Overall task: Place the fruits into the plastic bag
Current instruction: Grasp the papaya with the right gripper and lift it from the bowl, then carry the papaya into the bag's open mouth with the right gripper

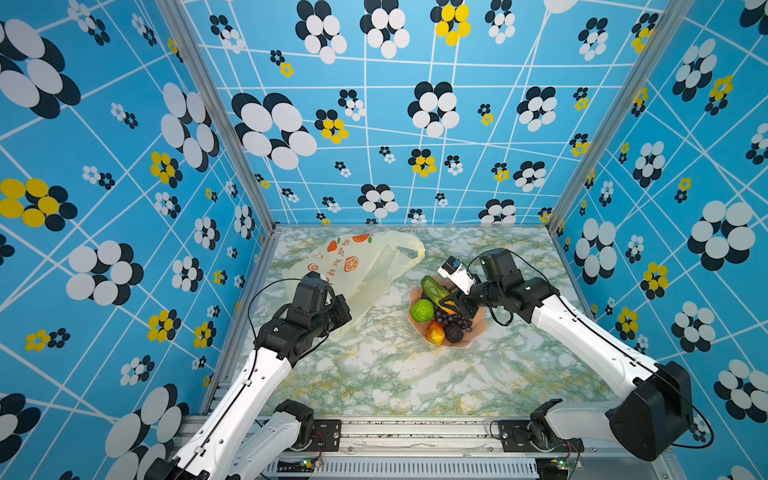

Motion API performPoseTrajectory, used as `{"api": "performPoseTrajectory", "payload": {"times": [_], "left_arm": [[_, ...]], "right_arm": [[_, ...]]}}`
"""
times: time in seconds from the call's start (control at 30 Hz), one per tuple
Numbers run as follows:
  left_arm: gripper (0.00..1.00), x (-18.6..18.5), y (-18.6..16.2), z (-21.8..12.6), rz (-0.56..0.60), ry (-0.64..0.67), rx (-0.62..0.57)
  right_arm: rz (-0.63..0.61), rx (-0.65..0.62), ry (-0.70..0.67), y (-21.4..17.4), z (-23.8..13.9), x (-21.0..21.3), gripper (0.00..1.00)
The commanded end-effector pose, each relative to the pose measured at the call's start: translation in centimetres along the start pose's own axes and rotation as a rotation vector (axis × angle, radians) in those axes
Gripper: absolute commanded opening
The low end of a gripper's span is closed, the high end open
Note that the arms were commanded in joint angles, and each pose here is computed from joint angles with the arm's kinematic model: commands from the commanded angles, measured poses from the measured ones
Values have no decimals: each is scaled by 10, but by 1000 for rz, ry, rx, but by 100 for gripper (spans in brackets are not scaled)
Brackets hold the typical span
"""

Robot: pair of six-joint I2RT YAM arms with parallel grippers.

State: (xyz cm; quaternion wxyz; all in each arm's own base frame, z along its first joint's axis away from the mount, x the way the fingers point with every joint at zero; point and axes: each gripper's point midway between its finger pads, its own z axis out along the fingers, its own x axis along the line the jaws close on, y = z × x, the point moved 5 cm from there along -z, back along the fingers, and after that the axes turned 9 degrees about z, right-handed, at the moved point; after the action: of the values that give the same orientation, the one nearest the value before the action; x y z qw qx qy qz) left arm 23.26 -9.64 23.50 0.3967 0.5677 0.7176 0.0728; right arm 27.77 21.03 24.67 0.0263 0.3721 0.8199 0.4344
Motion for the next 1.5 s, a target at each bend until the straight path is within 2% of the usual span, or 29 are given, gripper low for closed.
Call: {"api": "performPoseTrajectory", "payload": {"times": [0.0, 0.1, 0.23, 0.57, 0.73, 1.1, 1.3, 1.47], "left_arm": [[0, -10, 12, -5, 15, -35, -32], [0, -11, 13, -4, 16, -35, -31], [0, -11, 15, -6, 18, -38, -46], [0, -7, 13, -19, 17, -40, -98], [0, -8, 12, -20, 10, -57, -111], [0, -22, -10, -9, 28, -137, -63], [0, -38, -16, -1, 62, -180, -46], [0, -51, -16, 3, 73, -205, -40]], "right_arm": [[423, -152, 171, 37, 0, 16, 20], [600, -143, 215, 50, 8, 22, 20], [770, -29, 272, 56, 29, 37, 21], [983, 309, 318, 62, 93, 78, 22], [1078, 405, 297, 58, 122, 78, 22], [1225, 374, 262, 75, 166, 69, 22], [1328, 247, 156, 85, 191, 48, 22], [1344, 156, 60, 88, 208, 36, 22]]}}
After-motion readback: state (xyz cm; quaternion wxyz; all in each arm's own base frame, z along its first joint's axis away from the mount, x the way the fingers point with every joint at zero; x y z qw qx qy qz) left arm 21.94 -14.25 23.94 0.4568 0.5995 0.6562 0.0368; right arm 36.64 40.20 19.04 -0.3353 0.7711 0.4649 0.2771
